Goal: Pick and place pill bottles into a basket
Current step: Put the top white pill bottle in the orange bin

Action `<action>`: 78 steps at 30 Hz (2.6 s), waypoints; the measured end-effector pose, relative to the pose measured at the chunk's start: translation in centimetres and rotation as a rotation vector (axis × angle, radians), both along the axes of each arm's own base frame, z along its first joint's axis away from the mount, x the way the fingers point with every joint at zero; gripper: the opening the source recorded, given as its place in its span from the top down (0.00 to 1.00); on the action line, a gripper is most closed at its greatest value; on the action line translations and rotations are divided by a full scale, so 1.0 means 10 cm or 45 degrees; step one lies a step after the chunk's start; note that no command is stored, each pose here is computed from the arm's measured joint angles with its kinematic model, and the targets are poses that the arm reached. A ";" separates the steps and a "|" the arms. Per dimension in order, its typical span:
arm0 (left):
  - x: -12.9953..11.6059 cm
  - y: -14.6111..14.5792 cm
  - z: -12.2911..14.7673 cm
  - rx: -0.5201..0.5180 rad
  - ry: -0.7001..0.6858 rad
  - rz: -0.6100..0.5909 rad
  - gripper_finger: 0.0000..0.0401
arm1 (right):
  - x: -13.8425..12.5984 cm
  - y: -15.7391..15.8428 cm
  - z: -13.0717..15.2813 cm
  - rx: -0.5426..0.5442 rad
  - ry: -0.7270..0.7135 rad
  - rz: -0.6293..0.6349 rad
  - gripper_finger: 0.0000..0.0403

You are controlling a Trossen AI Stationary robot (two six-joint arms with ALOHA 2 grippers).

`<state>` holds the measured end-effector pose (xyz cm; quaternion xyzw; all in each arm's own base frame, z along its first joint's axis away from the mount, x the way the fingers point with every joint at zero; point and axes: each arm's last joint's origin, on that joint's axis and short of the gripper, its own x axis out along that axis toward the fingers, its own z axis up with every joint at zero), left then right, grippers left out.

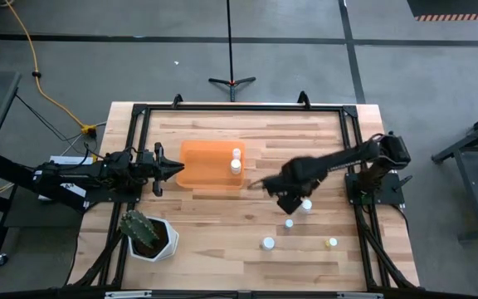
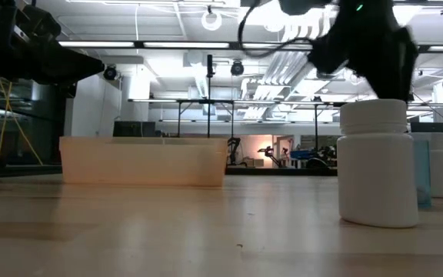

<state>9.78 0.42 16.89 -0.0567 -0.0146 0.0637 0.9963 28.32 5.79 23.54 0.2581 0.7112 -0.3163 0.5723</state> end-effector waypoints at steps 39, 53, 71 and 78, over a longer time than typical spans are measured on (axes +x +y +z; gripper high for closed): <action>0.00 0.00 0.00 0.004 0.000 0.003 0.80 | -0.37 0.47 -0.51 -0.195 -0.211 -0.157 0.33; 0.00 0.00 0.00 0.004 0.000 0.003 0.80 | -0.41 0.44 -0.65 -0.222 -0.234 -0.174 0.33; 0.00 0.00 0.00 0.004 0.000 0.003 0.80 | -0.38 0.42 -0.65 -0.262 -0.282 -0.175 0.38; 0.00 0.00 0.00 0.004 0.000 0.002 0.80 | -0.37 0.39 -0.65 -0.236 -0.269 -0.171 0.52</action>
